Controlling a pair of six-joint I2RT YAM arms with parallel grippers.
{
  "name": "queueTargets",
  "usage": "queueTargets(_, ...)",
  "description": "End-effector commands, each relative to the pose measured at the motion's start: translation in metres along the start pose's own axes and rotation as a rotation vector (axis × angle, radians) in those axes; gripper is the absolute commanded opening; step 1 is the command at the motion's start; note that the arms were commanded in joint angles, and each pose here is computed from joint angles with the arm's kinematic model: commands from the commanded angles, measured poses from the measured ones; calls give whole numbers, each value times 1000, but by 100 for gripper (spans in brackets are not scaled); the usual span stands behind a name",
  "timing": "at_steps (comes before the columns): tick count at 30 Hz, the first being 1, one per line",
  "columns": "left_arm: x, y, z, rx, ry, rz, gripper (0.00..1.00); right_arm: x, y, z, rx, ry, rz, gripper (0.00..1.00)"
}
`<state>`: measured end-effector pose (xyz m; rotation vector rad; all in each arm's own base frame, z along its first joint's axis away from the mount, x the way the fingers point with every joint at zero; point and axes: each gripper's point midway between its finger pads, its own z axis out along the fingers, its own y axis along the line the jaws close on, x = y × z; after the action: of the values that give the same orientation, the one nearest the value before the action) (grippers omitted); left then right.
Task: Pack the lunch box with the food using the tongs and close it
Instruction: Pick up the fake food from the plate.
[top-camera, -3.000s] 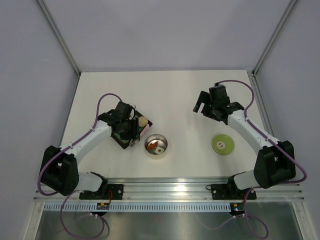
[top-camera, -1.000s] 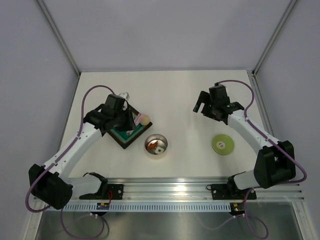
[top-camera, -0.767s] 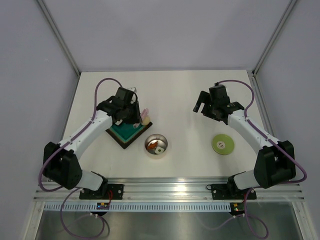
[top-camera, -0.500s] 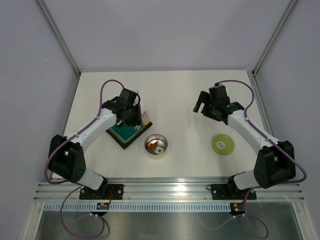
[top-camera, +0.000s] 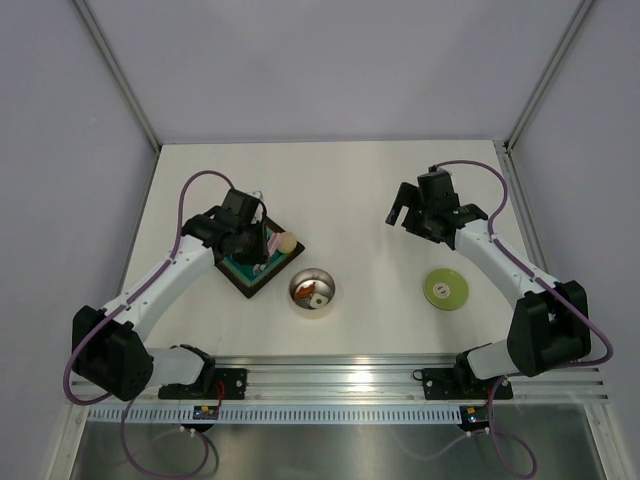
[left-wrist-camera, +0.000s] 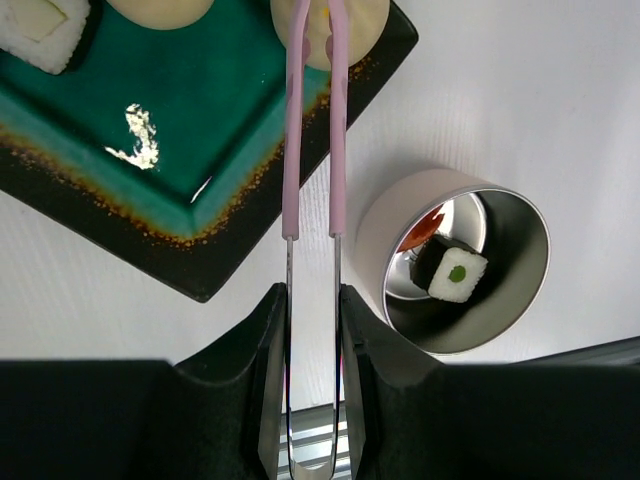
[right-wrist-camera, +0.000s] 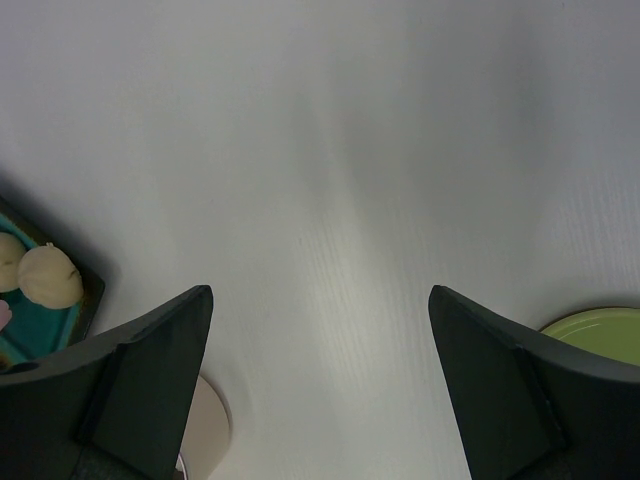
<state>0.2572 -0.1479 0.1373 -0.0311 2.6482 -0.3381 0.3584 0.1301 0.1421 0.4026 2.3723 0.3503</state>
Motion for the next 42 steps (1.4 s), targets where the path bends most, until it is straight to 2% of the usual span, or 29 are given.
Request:
queueTargets(1,-10,8,-11,-33,-52,19,0,-4,12,3,-41,-1,10,96)
queueTargets(4,-12,5,-15,-23,-55,27,0,-6,12,3,-39,-4,9,96)
queueTargets(13,-36,-5,-42,17,-164,13,0,-7,10,-2,-28,-16,9,96)
queueTargets(16,-34,-4,-44,17,-170,5,8,-7,9,-3,-27,-17,7,96)
queueTargets(21,-21,-6,-36,45,-137,-1,30,-8,8,-6,-22,-22,5,96)
queueTargets(22,-20,-6,-34,48,-138,-4,32,-8,8,-6,-22,-22,5,97)
queueTargets(28,-10,-19,-20,131,-100,-19,33,-7,10,-4,-27,-15,6,96)
queueTargets(32,-8,-20,-14,137,-86,-20,34,-7,8,-5,-21,-19,6,97)
queueTargets(34,-5,-19,-10,137,-73,-22,39,-8,8,-5,-23,-18,6,96)
queueTargets(42,-2,-13,0,105,-67,-32,41,-8,10,-3,-27,-13,7,96)
